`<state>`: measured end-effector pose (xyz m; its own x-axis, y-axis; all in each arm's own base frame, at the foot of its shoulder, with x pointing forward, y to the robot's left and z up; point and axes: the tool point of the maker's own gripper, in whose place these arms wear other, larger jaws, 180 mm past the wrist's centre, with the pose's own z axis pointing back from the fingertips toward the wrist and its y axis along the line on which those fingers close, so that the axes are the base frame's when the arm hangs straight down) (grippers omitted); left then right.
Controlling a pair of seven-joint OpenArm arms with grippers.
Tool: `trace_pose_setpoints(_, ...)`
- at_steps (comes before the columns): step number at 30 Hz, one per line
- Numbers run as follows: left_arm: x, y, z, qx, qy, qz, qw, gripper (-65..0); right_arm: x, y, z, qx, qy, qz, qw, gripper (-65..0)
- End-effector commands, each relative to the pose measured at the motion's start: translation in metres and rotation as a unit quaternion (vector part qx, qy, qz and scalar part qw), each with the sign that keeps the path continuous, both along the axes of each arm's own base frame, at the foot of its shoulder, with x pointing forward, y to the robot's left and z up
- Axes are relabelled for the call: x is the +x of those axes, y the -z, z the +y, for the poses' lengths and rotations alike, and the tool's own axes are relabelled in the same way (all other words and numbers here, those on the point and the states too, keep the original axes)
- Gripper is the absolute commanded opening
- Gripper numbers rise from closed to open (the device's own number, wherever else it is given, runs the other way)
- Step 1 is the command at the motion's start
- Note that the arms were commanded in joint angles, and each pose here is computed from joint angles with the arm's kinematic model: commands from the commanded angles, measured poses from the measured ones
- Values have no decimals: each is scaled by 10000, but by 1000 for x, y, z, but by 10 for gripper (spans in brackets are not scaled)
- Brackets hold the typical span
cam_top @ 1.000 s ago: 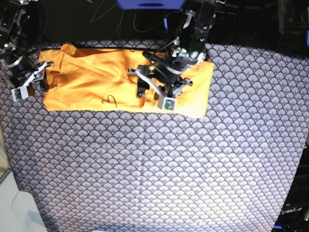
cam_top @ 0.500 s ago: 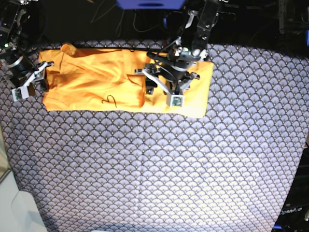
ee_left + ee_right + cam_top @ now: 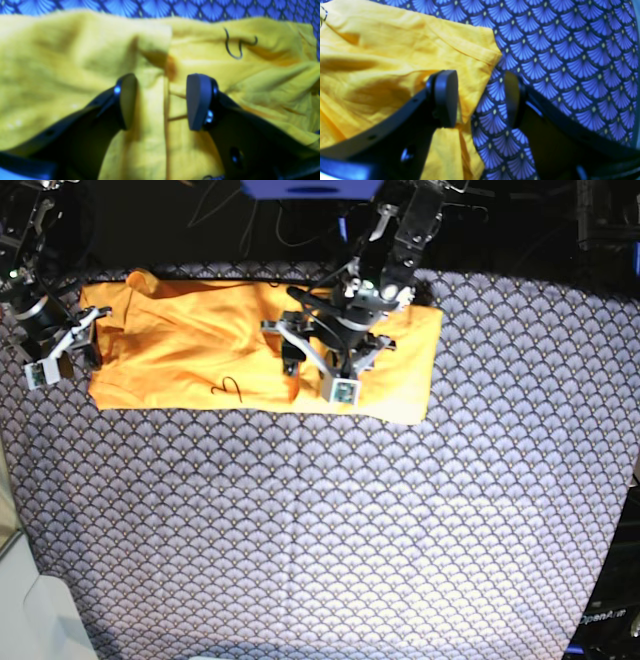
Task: Fold the T-shirt properly
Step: 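Regrasp the folded end with the left gripper and push it toward the right gripper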
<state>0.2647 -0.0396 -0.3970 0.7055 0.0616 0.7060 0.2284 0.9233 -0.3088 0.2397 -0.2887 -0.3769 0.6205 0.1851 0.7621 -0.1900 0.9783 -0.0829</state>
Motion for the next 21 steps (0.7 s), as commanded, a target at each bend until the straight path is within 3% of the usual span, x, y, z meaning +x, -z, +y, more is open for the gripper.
trace_pose_setpoints(1, 6, -10, -4, -104, -8, -175, 9998, -331, 7, -13, -4, -56, -41, -212, 9997, -338)
trace_pose_setpoints(14, -3, 16, -1, 79, 36, 143, 9999, -338, 7, -13, -4, -55, -42, -228, 9997, -338)
trace_pose_setpoints(17, -2, 16, -1, 80, 28, 143, 9999, -426, 8, -14, -4, -62, -44, -235, 9997, -338)
trace_pose_setpoints(20, -1, 12, -1, 53, 21, 97, 9999, -626, 8, -14, -4, -62, -44, -235, 9997, -338)
trace_pose_setpoints(21, -1, 12, -1, 44, 19, 93, 9999, -650, 8, -14, -4, -62, -44, -235, 9997, -338)
